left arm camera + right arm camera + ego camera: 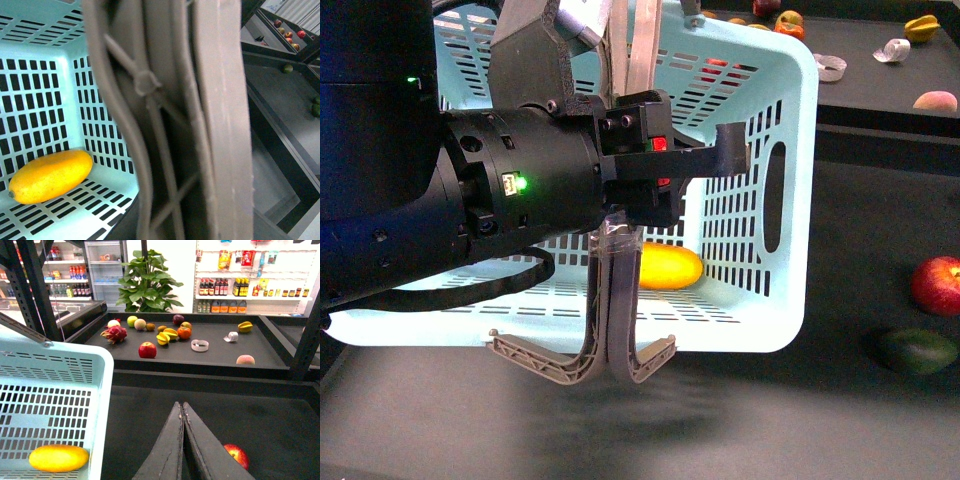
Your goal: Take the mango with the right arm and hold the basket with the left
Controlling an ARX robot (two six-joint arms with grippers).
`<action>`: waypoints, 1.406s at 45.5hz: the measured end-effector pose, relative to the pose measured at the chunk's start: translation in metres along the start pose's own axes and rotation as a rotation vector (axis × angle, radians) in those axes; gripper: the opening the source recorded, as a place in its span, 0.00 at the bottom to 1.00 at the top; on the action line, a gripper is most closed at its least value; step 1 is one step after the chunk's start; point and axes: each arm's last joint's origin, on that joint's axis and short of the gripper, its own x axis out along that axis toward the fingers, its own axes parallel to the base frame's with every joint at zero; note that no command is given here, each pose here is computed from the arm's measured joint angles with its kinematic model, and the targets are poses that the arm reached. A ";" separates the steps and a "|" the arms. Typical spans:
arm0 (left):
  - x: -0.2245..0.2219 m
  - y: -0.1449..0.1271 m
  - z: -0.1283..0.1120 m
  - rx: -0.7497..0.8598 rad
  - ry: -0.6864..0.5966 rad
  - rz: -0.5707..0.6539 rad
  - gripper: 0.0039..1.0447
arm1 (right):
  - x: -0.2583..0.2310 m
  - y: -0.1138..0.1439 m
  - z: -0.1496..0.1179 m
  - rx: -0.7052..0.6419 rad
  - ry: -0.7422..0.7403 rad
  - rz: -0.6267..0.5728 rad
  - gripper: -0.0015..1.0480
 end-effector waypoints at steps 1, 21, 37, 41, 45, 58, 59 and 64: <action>0.000 0.000 0.000 0.000 0.000 0.000 0.16 | 0.000 0.000 0.000 0.000 0.000 0.000 0.02; 0.000 0.000 0.000 0.000 0.000 0.001 0.16 | -0.015 0.000 -0.003 0.000 0.004 0.001 0.02; 0.000 0.000 0.000 0.001 0.000 0.000 0.16 | -0.015 0.000 -0.003 -0.002 0.007 0.002 0.08; 0.000 0.000 0.000 0.000 0.000 0.000 0.16 | -0.015 0.000 -0.003 -0.002 0.007 0.002 0.23; 0.000 0.000 0.000 0.000 0.000 0.000 0.16 | -0.015 0.000 -0.003 -0.002 0.007 0.002 0.42; 0.020 -0.001 -0.001 0.123 -0.056 0.207 0.16 | -0.015 0.000 -0.003 -0.002 0.006 0.003 0.84; 0.027 -0.001 0.004 0.124 -0.060 0.233 0.16 | -0.015 0.000 -0.003 -0.002 0.006 0.003 0.89; 0.046 0.004 0.022 0.030 -0.093 0.324 0.16 | -0.015 0.000 -0.003 -0.002 0.006 0.003 0.92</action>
